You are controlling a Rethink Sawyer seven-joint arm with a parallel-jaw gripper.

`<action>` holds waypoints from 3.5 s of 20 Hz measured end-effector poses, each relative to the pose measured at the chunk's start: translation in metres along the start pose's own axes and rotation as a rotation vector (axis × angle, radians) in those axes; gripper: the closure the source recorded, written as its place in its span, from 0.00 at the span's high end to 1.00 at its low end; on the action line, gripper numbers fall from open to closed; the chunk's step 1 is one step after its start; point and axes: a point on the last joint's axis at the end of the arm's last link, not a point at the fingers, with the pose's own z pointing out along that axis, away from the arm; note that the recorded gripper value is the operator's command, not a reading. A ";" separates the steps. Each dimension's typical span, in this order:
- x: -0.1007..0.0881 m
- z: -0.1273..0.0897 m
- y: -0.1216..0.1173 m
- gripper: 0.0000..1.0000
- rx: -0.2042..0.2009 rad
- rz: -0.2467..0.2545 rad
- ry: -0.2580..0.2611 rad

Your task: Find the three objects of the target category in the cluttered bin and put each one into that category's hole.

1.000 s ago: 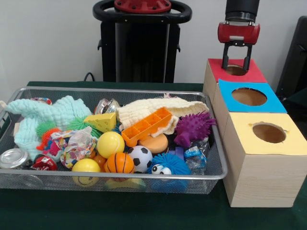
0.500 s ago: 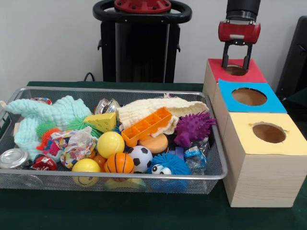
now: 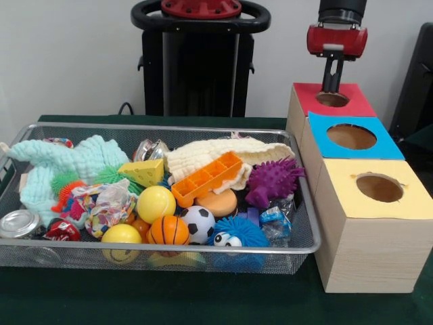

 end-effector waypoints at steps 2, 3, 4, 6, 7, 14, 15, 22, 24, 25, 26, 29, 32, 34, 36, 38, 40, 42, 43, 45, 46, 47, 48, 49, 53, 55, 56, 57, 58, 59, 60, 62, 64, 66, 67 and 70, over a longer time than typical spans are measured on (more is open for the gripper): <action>-0.006 -0.005 0.000 0.00 0.005 0.014 0.000; -0.008 -0.007 0.000 0.00 0.008 0.020 0.001; -0.013 -0.011 -0.001 0.00 0.016 0.034 0.008; -0.018 -0.017 -0.003 0.00 0.024 0.049 0.021; -0.023 -0.021 -0.004 0.00 0.030 0.059 0.033; -0.052 -0.039 -0.013 0.00 0.063 0.128 0.112; -0.058 -0.041 -0.014 0.00 0.062 0.134 0.117; -0.120 -0.038 -0.033 0.00 0.042 0.171 0.094; -0.130 -0.036 -0.038 0.00 0.039 0.175 0.085; -0.142 -0.033 -0.045 0.00 0.034 0.180 0.076; -0.147 -0.031 -0.048 0.00 0.032 0.181 0.072; -0.176 -0.024 -0.063 0.00 0.023 0.169 0.034; -0.209 -0.020 -0.075 0.00 0.003 0.156 -0.005; -0.230 -0.017 -0.084 0.00 -0.009 0.154 -0.021; -0.245 -0.013 -0.091 0.00 -0.019 0.151 -0.033; -0.253 -0.009 -0.095 0.00 -0.025 0.149 -0.036; -0.257 -0.003 -0.100 0.00 -0.031 0.144 -0.032; -0.257 0.007 -0.103 0.00 -0.042 0.132 -0.015; -0.257 0.011 -0.104 0.00 -0.047 0.128 -0.007; -0.255 0.016 -0.104 0.00 -0.052 0.123 0.004; -0.251 0.024 -0.104 0.00 -0.060 0.112 0.024; -0.249 0.026 -0.104 0.00 -0.064 0.106 0.032; -0.246 0.029 -0.103 0.00 -0.069 0.099 0.039; -0.244 0.031 -0.102 0.00 -0.073 0.092 0.046; -0.233 0.044 -0.100 0.00 -0.105 0.047 0.082; -0.230 0.053 -0.101 0.00 -0.127 0.030 0.101; -0.229 0.056 -0.102 0.00 -0.134 0.027 0.108; -0.229 0.058 -0.103 0.00 -0.140 0.025 0.113; -0.228 0.061 -0.104 0.00 -0.145 0.024 0.119; -0.227 0.070 -0.109 0.00 -0.164 0.025 0.138; -0.226 0.074 -0.111 0.00 -0.170 0.027 0.146; -0.225 0.078 -0.115 0.00 -0.180 0.030 0.157; -0.222 0.088 -0.123 0.00 -0.200 0.036 0.178; -0.222 0.092 -0.128 0.00 -0.212 0.039 0.187; -0.222 0.097 -0.135 0.00 -0.225 0.044 0.194; -0.223 0.103 -0.147 0.00 -0.242 0.051 0.200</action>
